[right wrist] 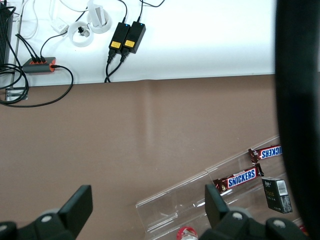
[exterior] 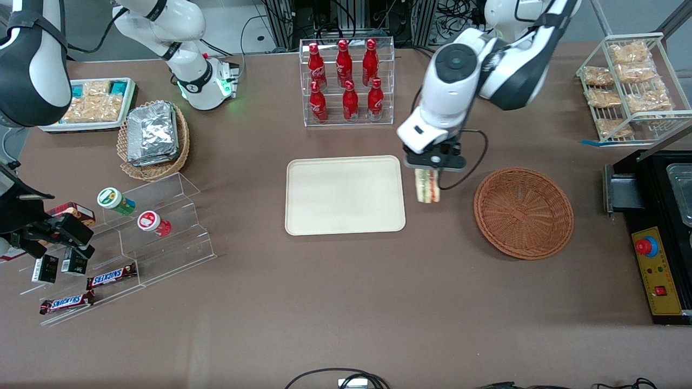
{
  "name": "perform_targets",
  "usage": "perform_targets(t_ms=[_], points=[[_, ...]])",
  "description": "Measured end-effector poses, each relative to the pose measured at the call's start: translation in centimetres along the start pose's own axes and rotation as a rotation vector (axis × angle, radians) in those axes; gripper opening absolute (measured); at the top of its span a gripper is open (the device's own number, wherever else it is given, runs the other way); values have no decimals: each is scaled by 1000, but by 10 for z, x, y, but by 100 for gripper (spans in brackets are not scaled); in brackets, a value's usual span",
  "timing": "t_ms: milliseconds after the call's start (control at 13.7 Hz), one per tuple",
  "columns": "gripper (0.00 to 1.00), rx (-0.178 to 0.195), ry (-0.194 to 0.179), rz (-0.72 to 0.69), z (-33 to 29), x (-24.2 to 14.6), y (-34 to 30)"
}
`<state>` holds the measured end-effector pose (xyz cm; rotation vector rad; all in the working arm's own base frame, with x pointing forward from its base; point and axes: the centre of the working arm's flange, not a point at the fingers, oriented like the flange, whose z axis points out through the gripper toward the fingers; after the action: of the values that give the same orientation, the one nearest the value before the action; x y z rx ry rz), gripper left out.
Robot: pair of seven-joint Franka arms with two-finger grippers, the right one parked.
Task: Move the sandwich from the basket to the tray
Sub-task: 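Carry the sandwich over the cream tray and lower it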
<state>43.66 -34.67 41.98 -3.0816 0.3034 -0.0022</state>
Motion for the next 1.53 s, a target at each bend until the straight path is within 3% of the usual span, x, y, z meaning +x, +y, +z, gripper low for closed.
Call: perform_targets(t_ms=[219, 511, 657, 1241, 1533], points=[[19, 4, -22, 55, 28, -7, 30], [19, -27, -54, 62, 67, -8, 54], [19, -24, -70, 69, 85, -17, 74], [19, 11, -47, 33, 158, -28, 109], [19, 23, -62, 56, 188, -37, 120]])
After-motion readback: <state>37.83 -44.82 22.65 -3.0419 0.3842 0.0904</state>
